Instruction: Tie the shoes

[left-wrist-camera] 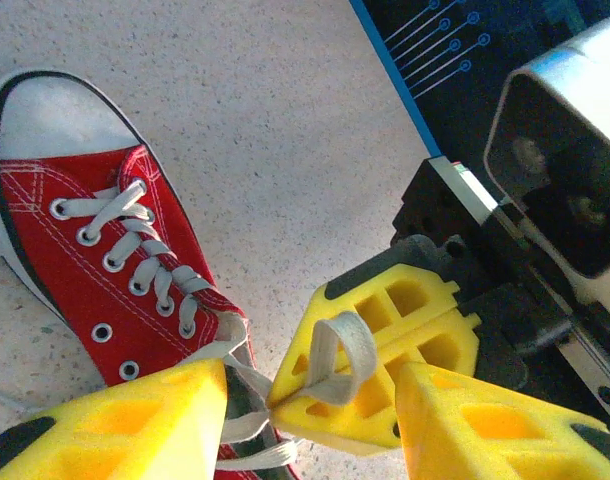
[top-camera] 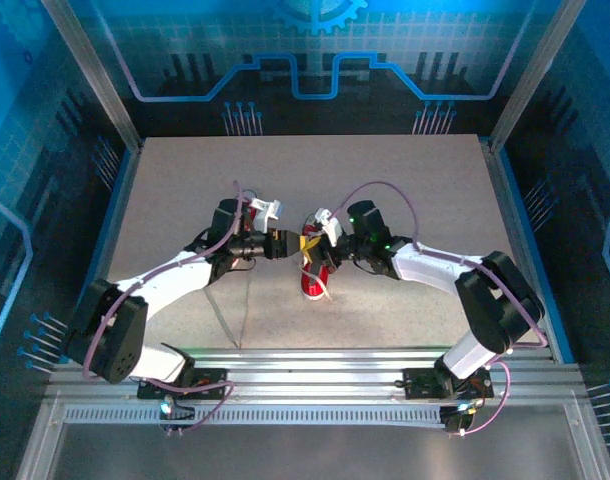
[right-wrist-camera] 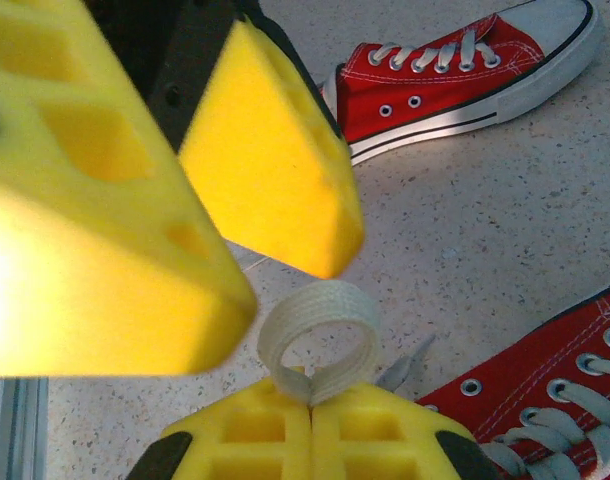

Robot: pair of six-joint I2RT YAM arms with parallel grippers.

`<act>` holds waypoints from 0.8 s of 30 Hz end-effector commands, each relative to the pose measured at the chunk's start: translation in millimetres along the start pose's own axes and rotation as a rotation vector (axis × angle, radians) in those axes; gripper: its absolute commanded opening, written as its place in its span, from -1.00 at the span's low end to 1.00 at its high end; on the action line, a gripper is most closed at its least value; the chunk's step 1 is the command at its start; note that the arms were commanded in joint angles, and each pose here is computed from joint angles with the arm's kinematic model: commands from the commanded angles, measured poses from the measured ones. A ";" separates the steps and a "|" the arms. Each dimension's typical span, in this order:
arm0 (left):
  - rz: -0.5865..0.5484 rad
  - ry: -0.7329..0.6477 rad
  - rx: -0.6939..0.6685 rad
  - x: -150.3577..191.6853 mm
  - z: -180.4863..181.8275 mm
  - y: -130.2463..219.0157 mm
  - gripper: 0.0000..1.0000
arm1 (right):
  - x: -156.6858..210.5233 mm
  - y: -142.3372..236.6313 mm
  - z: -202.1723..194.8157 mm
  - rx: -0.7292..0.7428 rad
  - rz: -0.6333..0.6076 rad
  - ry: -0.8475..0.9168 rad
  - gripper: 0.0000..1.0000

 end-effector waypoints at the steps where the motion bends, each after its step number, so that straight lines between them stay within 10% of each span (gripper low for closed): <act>1: -0.027 -0.011 0.084 -12.3 -5.2 -4.8 -0.03 | -5.6 -4.7 3.4 -0.017 0.001 0.037 -1.00; 7: -0.004 0.004 0.102 -14.3 -0.9 -13.5 -0.19 | -2.0 -6.4 3.8 -0.026 0.019 0.031 -1.00; 11: 0.013 0.005 0.111 -14.3 -1.1 -14.5 -1.00 | -2.0 -5.4 4.5 -0.026 0.023 0.027 -1.00; 17: 0.004 -0.030 0.068 -16.6 -5.4 -6.4 -1.00 | -2.8 4.6 8.6 -0.027 0.023 0.014 -0.34; 24: 0.009 -0.036 0.052 -19.1 -6.8 -4.2 -1.00 | 26.2 31.3 12.6 0.009 0.064 -0.067 -0.09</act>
Point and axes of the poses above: each hand's point on the last joint's axis, 136 mm out from that joint toward the fingers, its own y axis back along the fingers, its own z axis along the line the jaws close on, x = y × z, the point moved 10 cm from there along y, back along the fingers
